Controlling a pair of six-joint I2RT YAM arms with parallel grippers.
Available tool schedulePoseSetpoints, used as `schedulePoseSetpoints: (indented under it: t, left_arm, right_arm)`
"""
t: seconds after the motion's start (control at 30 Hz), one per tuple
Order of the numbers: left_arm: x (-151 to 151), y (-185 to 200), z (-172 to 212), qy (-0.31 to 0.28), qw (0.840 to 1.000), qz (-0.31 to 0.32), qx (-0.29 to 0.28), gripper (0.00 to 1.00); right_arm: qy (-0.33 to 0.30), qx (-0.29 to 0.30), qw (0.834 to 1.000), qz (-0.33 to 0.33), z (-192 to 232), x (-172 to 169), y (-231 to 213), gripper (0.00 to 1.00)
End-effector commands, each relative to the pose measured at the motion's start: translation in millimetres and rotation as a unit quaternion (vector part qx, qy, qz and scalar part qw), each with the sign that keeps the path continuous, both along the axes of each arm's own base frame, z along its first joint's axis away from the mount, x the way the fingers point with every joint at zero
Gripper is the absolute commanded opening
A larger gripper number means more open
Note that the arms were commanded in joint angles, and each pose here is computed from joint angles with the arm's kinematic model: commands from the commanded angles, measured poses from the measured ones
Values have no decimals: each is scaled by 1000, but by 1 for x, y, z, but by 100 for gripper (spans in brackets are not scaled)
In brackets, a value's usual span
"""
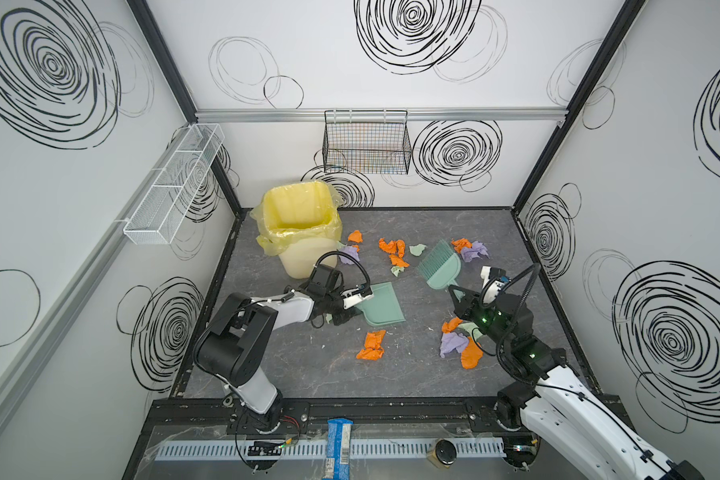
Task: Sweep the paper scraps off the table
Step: 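Swing the brush with the right gripper to the scraps farthest from the robot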
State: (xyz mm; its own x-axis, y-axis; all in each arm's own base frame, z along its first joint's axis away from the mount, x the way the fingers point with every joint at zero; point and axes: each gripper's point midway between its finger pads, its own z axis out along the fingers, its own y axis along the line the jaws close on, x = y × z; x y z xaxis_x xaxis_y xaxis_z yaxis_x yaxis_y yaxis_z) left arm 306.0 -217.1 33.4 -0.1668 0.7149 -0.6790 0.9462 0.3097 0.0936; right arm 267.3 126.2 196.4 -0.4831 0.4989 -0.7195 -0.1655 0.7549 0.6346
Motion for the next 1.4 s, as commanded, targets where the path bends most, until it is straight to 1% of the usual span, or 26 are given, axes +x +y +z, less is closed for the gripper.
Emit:
schedulePoseSetpoints:
  t: [0.0, 0.17, 0.2, 0.27, 0.37, 0.5, 0.6, 0.7, 0.8, 0.87, 1.07, 1.1, 1.23, 1.33, 1.37]
  left_arm:
    - [7, -2, 3, -3, 1000, -1, -4, 32]
    - [4, -1, 4, -5, 1000, -4, -6, 20]
    - [3, -1, 5, -7, 1000, -6, -7, 15]
    - [0, 1, 6, -3, 1000, -8, -10, 1]
    - [-6, 9, 13, 6, 1000, -2, -23, 0]
    - [-9, 27, 45, 0, 998, 30, -60, 0]
    - [-16, 47, 73, 7, 994, 53, -92, 0]
    - [-28, 69, 92, 8, 991, 72, -109, 0]
    - [-45, 87, 99, 7, 992, 78, -99, 0]
    - [-58, 95, 100, 11, 993, 79, -91, 0]
    - [-84, 118, 105, 5, 991, 99, -85, 0]
    - [-88, 121, 105, 4, 991, 101, -84, 0]
    - [-103, 128, 104, 7, 992, 100, -77, 0]
    - [-110, 133, 105, 7, 992, 101, -78, 0]
    - [-112, 134, 105, 8, 992, 100, -77, 0]
  right_arm:
    - [-14, 7, 1000, -3, 8, 0, -1, 0]
    - [-13, 7, 1000, -4, 7, 0, -2, 0]
    - [-13, 6, 1000, -4, 7, 0, -2, 0]
    - [-11, 3, 1000, -3, 8, 0, -2, 0]
    - [-4, -12, 1000, -8, 6, 0, -5, 0]
    - [1, -26, 1000, -10, 4, 3, -6, 0]
    - [17, -34, 999, -6, 3, 12, -2, 0]
    - [19, -23, 999, 22, 14, 28, 16, 0]
    - [18, 4, 998, 67, 31, 52, 44, 0]
    - [38, 32, 996, 78, 37, 73, 61, 0]
    - [70, 111, 983, 128, 54, 155, 124, 0]
    - [88, 130, 978, 135, 46, 169, 135, 0]
    - [121, 195, 958, 171, 40, 221, 178, 0]
    - [145, 227, 946, 177, 20, 255, 207, 0]
    - [152, 235, 943, 178, 13, 262, 214, 0]
